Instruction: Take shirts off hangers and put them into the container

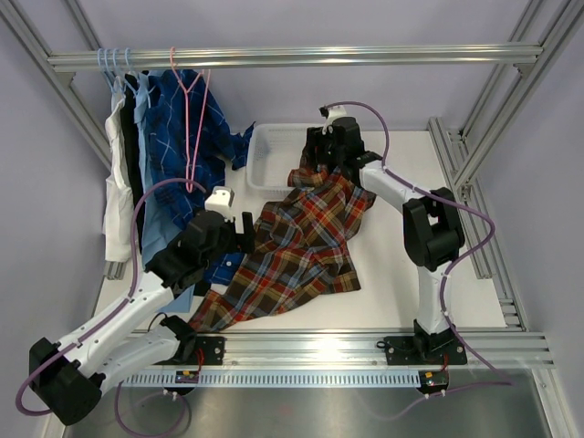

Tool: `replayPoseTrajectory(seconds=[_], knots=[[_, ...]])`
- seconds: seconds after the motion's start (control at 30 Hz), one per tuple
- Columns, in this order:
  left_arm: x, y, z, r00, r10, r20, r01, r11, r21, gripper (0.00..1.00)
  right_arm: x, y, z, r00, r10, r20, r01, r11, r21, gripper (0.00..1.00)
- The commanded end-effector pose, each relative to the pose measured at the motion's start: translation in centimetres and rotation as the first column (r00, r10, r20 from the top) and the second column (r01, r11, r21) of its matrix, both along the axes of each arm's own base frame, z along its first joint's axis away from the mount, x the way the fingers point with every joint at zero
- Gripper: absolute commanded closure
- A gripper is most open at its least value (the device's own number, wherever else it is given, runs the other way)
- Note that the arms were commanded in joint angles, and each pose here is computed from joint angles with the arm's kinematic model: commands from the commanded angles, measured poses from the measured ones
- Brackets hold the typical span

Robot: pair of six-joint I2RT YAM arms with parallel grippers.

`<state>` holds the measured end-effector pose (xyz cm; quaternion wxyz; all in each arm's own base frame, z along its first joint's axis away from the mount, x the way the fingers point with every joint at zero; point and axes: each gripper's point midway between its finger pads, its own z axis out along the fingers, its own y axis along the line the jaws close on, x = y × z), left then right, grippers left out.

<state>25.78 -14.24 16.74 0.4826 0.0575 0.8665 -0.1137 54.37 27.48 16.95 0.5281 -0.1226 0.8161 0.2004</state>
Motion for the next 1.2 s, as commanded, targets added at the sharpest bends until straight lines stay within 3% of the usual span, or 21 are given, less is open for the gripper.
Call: replayPoseTrajectory(seconds=[0.0, 0.1, 0.23, 0.43, 0.73, 0.93, 1.1, 1.17], knots=[[0.4, -0.2, 1.9, 0.998, -0.001, 0.055, 0.003, 0.999, -0.039, 0.01, -1.1, -0.5, 1.7, 1.0, -0.017, -0.015, 0.017, 1.0, 0.016, 0.24], [0.3, -0.1, 2.0, 0.998, -0.003, 0.055, 0.005, 0.999, -0.037, 0.01, -3.1, -1.5, 3.4, 1.0, -0.013, -0.017, 0.013, 1.0, -0.002, 0.11], [0.3, -0.5, 1.9, 0.998, -0.019, 0.055, 0.021, 0.999, -0.041, 0.01, -6.4, -2.8, 4.6, 0.999, -0.01, -0.043, 0.008, 0.999, -0.039, 0.01], [0.3, -0.7, 2.7, 0.997, -0.043, 0.065, 0.045, 0.998, -0.036, 0.01, -12.6, -5.5, 4.9, 0.99, -0.1, -0.098, 0.098, 0.995, -0.021, 0.0], [0.7, -0.5, 1.3, 0.998, -0.029, 0.058, 0.03, 0.999, -0.012, 0.01, -23.1, -6.4, -3.8, 0.92, -0.107, -0.378, 0.103, 0.994, -0.031, 0.01], [0.7, -0.4, 0.7, 0.999, -0.019, 0.037, 0.019, 1.0, -0.001, 0.01, -25.1, -4.3, -7.9, 0.877, -0.058, -0.477, 0.098, 0.993, 0.06, 0.01], [0.7, -0.5, 0.5, 0.999, -0.024, 0.031, 0.024, 1.0, 0.002, 0.01, -25.2, -3.4, -13.4, 0.822, -0.058, -0.567, 0.103, 0.994, 0.048, 0.01], [0.7, -0.4, 0.3, 0.999, -0.021, 0.026, 0.02, 1.0, 0.005, 0.01, -24.6, -2.9, -14.2, 0.83, -0.048, -0.556, 0.098, 0.993, 0.06, 0.08]])
